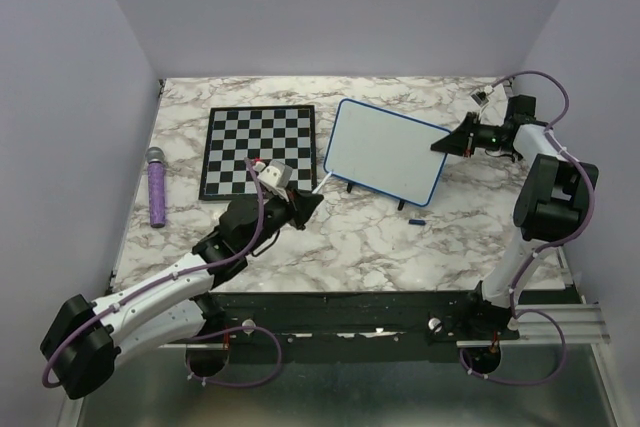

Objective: Write a sentence on the whiteboard
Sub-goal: Adjust the whiteboard at the center of the board, then write a sentence on the whiteboard.

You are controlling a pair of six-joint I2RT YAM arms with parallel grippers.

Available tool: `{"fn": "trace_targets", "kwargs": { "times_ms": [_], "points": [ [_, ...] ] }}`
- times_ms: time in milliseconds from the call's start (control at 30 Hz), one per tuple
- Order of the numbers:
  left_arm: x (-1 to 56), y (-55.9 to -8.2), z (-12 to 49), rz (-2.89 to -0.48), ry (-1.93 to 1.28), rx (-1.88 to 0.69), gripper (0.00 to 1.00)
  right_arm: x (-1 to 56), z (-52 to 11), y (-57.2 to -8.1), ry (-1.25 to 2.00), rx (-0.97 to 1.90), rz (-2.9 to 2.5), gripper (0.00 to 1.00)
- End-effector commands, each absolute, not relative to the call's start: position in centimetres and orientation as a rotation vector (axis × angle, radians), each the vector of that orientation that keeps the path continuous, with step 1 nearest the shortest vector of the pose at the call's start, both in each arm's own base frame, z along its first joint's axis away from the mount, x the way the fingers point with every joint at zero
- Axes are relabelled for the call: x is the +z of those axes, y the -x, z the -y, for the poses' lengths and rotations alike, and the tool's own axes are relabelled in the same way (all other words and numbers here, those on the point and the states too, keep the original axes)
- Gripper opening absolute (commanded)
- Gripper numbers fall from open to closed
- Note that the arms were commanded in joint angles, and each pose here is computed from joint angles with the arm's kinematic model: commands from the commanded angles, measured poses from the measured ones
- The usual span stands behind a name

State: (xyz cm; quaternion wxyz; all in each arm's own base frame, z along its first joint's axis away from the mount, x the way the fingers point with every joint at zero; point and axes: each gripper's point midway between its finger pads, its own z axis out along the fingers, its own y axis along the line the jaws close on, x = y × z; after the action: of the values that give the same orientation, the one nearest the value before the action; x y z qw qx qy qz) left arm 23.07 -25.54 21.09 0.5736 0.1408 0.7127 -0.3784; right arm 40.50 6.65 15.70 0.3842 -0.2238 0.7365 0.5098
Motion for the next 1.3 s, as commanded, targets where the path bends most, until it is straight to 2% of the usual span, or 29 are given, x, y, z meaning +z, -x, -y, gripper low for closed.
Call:
{"fn": "trace_targets", "kwargs": {
  "times_ms": [0,400,1267],
  "points": [
    [22.2,-24.1,25.8,-1.660,-0.350,-0.866,0.00,15.1,-5.4,-41.1,0.635,1.199,-1.871,0.01],
    [22.6,-26.1,27.4,-1.674,-0.337,-0.898,0.00,14.3,-5.2,-41.3,0.612,1.199,-1.904,0.01],
    [21.4,-28.0,26.9,-1.691,-0.283,-0.897,0.00,13.7,-4.9,-41.4,0.602,1.201,-1.918,0.00]
  ]
}}
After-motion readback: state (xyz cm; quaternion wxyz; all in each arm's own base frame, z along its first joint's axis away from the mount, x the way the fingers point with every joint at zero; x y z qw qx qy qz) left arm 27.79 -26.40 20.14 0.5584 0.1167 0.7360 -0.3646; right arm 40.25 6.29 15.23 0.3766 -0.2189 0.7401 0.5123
